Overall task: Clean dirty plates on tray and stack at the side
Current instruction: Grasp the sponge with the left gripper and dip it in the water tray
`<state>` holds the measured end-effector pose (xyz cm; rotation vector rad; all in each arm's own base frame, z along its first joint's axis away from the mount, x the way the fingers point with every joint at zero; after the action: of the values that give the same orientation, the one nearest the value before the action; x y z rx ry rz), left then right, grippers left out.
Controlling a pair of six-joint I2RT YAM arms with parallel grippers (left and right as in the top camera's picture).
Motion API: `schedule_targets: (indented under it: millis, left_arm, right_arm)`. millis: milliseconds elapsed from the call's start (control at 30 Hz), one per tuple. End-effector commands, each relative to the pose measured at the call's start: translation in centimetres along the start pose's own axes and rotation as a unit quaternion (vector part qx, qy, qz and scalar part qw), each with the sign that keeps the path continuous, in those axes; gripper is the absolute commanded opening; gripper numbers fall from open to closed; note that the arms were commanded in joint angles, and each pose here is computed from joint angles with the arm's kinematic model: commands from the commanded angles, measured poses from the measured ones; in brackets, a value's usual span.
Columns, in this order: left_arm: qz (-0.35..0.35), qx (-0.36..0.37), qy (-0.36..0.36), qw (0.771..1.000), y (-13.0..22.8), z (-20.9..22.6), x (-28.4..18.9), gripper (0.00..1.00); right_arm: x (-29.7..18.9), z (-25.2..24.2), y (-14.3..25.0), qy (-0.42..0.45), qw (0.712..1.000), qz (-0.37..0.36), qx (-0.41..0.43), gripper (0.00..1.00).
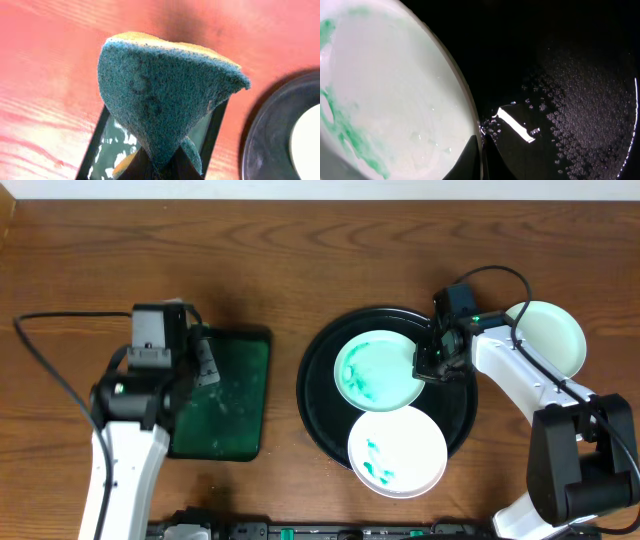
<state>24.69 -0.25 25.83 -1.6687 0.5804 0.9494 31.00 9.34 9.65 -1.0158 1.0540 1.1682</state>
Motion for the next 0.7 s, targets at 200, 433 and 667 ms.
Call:
schedule_targets:
  millis: [200,433,667]
  left_arm:
    - [-0.108,0.025,-0.024,0.994,0.0,0.4,-3.5,0.08]
    - [-0.141,0.038,-0.015,0.989,-1.5,-0.3,-3.2,0.08]
    - [-0.136,0.052,-0.015,0.989,-2.3,-1.0,-1.8,0.08]
  right_arm:
    - [-0.2,0.3,-0.1,-0.001,1.0,0.002,-0.013,0.01]
    - [-0.2,0.4,0.1,-0.006,1.0,0.008,-0.017,0.01]
    - [-0.2,0.3,0.2,-0.005,1.0,0.012,-0.017,0.01]
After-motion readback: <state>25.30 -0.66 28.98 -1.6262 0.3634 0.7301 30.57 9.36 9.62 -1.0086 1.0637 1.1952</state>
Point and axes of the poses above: each gripper's point midway between its finger pads, its own x axis out along the fingers, its own z axis along the line the jaws close on, y = z × x, the point moved 7 cm from there along -x, back along the fingers, and after that the axes turned 3 degrees about -x, right-handed, at the moved point
